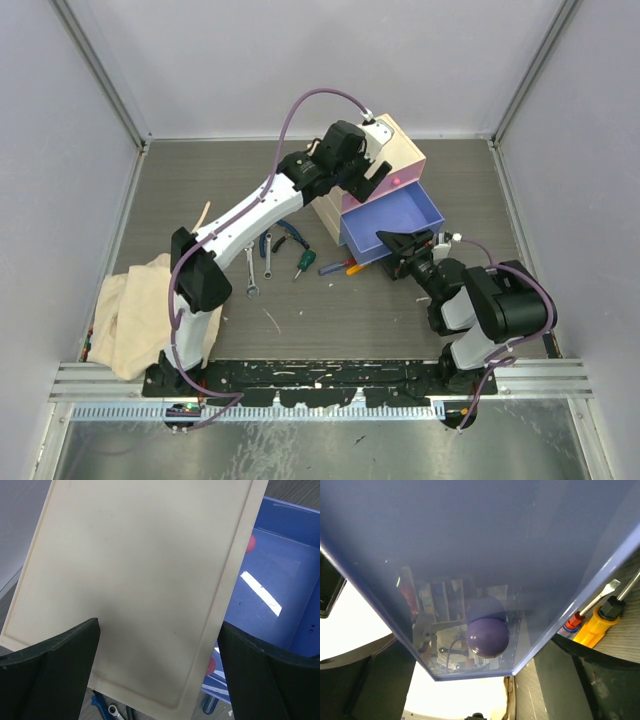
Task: Sort the tools into containers
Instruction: Open the drawer in the storage box.
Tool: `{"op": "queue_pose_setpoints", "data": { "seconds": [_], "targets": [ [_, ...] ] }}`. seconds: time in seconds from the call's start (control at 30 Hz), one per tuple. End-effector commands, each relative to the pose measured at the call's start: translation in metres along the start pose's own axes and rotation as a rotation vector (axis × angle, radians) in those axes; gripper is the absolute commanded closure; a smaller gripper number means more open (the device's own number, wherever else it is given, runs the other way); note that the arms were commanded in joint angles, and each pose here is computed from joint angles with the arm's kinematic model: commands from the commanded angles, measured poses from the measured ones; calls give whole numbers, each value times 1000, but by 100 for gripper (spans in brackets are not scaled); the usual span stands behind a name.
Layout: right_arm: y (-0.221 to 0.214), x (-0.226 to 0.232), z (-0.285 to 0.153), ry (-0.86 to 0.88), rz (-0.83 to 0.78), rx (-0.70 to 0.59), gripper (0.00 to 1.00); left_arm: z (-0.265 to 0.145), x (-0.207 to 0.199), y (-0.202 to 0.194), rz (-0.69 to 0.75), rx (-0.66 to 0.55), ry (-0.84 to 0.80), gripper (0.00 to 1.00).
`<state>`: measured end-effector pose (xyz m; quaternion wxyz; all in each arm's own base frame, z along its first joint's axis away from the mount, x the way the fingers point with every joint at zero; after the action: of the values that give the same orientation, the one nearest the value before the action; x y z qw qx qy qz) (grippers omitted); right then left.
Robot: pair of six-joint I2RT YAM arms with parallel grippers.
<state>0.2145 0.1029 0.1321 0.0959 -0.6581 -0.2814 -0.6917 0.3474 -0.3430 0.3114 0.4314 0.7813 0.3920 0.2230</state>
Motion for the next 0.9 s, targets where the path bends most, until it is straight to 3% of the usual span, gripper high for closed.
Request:
{"op": "queue_pose_setpoints", "data": {
  "seconds": [0.0,0.2,0.27,0.87],
  "targets": [
    [4,23,4,149,-24,-47,11,4,9,-14,10,68,50,2],
    [4,16,0,108,-21,-43,36,10,10,-23,35,98,61,2],
    [8,13,-2,100,-29,-51,39,10,11,-25,47,102,74,1],
    [44,7,-16,3,-133,10,40,9,18,-43,101,150,107,1]
  ]
}}
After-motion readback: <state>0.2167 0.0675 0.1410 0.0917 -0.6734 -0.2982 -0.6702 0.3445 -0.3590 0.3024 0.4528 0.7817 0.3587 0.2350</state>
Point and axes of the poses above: each gripper's point midway between its finger pads, its own z axis out along the fingers, its own x axis along the line the jaws close on, y = z × x, the point moved 10 cm from there along -z, back along the fingers, and after that the axes turned 12 degrees about -z, right-handed, at the moved point
